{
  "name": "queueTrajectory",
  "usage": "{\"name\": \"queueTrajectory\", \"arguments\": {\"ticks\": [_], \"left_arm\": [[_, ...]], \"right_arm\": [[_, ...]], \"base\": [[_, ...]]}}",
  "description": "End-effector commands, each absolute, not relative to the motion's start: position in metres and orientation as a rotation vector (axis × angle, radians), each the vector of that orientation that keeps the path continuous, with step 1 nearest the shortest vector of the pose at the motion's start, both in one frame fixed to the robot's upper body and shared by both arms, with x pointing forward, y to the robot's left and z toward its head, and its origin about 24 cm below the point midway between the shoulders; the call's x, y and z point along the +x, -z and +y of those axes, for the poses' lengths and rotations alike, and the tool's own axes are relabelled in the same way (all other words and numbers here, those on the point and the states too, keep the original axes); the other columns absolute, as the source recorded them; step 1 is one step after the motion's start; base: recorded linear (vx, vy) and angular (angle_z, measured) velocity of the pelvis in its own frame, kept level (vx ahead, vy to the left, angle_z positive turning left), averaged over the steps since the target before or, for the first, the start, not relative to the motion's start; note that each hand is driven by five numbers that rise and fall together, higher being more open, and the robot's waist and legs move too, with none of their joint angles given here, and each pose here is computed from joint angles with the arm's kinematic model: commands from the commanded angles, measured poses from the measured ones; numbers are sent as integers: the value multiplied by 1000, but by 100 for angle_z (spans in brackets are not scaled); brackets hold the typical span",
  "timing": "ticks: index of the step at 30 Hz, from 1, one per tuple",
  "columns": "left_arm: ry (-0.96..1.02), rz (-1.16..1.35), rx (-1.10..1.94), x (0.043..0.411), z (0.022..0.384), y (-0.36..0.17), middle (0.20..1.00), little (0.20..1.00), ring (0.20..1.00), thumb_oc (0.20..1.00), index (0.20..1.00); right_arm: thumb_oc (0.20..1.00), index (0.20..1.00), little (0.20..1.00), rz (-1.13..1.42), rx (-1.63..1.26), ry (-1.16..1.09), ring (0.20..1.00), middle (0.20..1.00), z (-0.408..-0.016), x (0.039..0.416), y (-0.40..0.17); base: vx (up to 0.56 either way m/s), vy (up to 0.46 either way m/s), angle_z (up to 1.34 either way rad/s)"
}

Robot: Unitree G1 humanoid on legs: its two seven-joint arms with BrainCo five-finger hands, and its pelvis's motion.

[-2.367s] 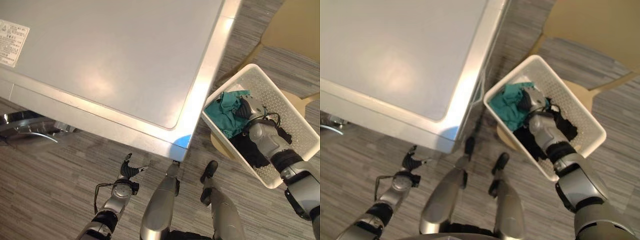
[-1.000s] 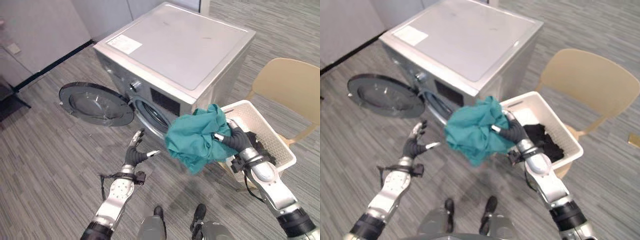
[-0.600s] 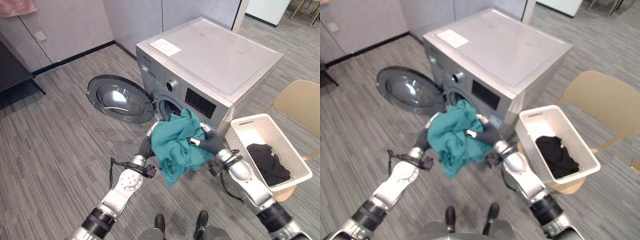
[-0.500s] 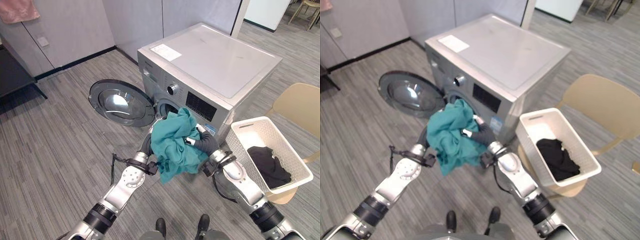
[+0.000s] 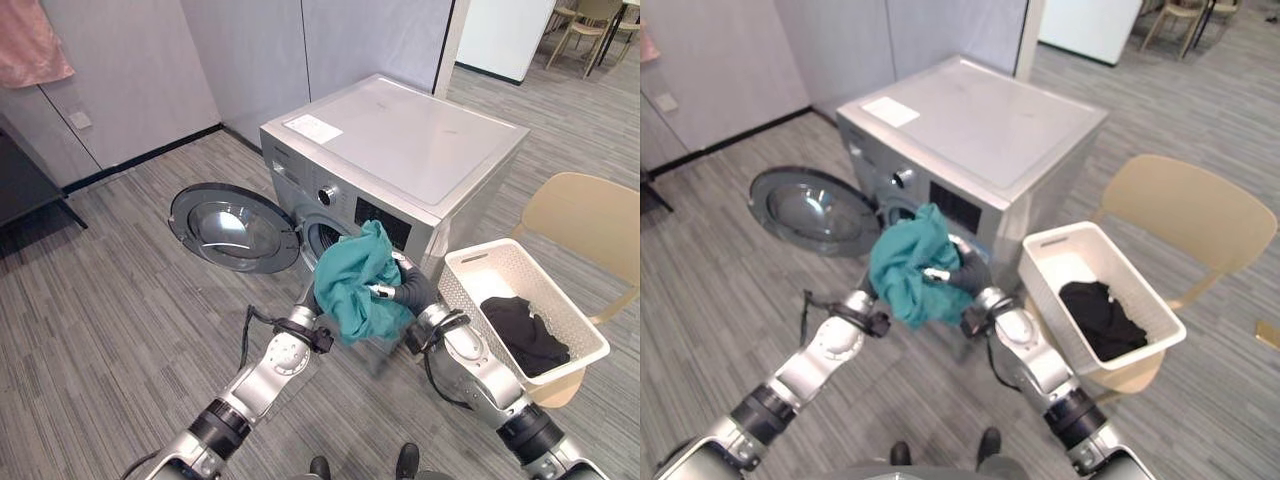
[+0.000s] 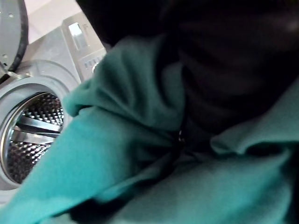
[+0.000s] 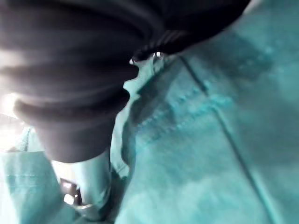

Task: Grab the laundry basket,head to the washer,open it,put in the laundry and shut it.

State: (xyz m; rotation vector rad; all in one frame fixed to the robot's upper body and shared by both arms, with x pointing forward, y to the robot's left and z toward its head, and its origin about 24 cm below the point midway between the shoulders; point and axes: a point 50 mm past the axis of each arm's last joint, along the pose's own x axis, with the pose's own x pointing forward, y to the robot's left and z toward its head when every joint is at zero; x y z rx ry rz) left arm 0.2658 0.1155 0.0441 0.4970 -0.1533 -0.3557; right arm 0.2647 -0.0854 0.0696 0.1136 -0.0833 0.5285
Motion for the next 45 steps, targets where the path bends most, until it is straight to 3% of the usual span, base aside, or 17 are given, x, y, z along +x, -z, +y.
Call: {"name": "queueTrajectory", "arguments": {"ticks": [1,13,18,24,32,45], "left_arm": [[275,-226,412,280,121,-62,200,200,200,200,200],[8,-40,356,246,203,-32,200,200,200,200,200],[-163,190,355,195,257,7,200,200,200,200,200],[-269,416,334,152,284,42,200,200,200,200,200],[-276,504,318,157,283,59,200,200,200,200,200],[-261,473,380,173,287,51,200,200,200,200,200]], "right_arm": [[1000,1000,1000,-237,98,-556,1000,1000,-79,269,-99],[1000,1000,1000,-302,-358,-252,1000,1000,-176,246,-100],[1000,1000,1000,-19,-550,-84,1000,1000,-232,208,-47],[1000,1000,1000,248,-588,51,1000,1000,-264,187,5],[1000,1000,1000,351,-535,204,1000,1000,-278,191,28],[1000,1000,1000,391,-494,100,1000,1000,-246,203,43]], "base": [[0,0,0],[3,1,0],[4,-24,-1],[-41,-26,-1],[-131,21,69],[97,168,46]]}}
